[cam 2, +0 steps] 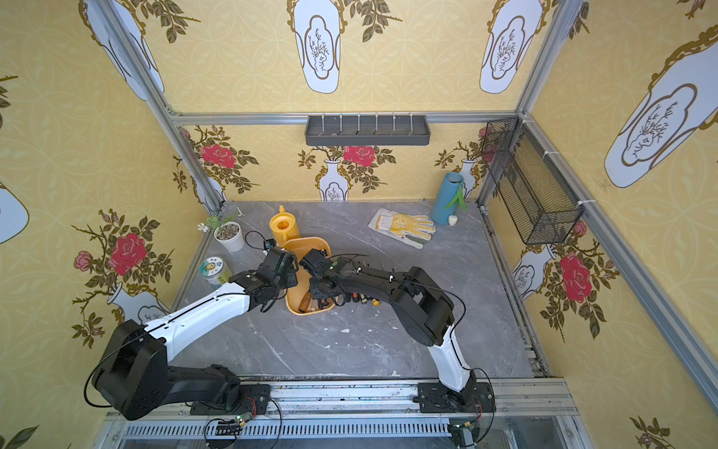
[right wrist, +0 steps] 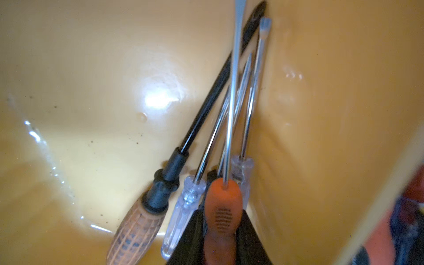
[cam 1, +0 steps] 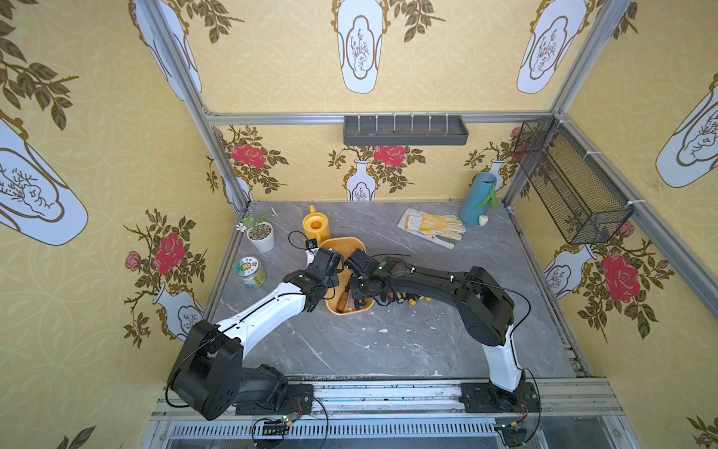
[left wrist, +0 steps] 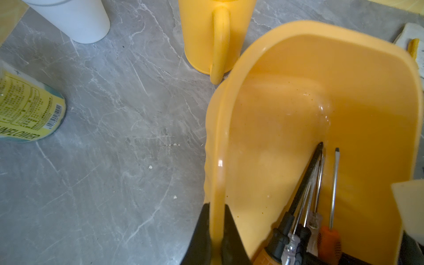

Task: Take out the screwdriver from the storage box
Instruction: Pick up the screwdriver from the storage box.

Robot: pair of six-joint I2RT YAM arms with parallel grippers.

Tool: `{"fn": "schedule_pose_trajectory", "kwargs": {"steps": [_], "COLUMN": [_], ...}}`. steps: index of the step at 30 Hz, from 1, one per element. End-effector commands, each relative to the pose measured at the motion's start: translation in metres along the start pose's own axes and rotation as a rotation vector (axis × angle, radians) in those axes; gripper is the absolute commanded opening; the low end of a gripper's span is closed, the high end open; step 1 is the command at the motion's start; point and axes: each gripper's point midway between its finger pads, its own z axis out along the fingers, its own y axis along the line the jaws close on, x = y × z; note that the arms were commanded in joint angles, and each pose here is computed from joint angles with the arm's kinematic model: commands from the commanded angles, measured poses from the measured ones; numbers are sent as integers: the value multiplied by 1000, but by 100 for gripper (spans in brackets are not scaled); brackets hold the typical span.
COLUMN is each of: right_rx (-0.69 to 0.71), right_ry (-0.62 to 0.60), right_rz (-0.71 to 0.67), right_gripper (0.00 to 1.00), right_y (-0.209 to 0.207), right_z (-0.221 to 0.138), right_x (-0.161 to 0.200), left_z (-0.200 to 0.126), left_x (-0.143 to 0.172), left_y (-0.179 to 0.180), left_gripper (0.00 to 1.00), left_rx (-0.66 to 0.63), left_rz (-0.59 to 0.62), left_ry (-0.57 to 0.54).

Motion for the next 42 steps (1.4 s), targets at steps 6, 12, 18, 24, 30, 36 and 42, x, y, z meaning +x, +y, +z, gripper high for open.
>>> {"fn": "schedule_pose_trajectory", "kwargs": {"steps": [6,12,18,24,30,36,42], "right_rx": [-35,-49,-81,-99,-121,-70,15], "right_ry": [-27,-21,-49,-83,-180,-250,-228], "right_rz": [-17,-20,-28,-42,-108,-183,-172], "right_gripper": [0,0,0,0,0,0,0], "right_y": [7,9,14,15,16,-6,-54], "right_z": [-1,-1,-11,-25,-55,-85,-102], "right_x": [-5,-3,-8,-13,-29,-47,-55], "left_z": [2,1,2,4,4,5,5], "left_x": [-4,-6,-5,-4,-3,-3,-5], "left_y": [-6,-7,-3,4,7,7,5], "left_gripper": [0,0,0,0,0,0,0], "left_rx": [17,20,2,-37,-52,-55,-48], "left_rz": [-16,-18,-7,35,46,45,42], "left_ry": [-14,-16,-15,-17,-20,-19,-24]}}
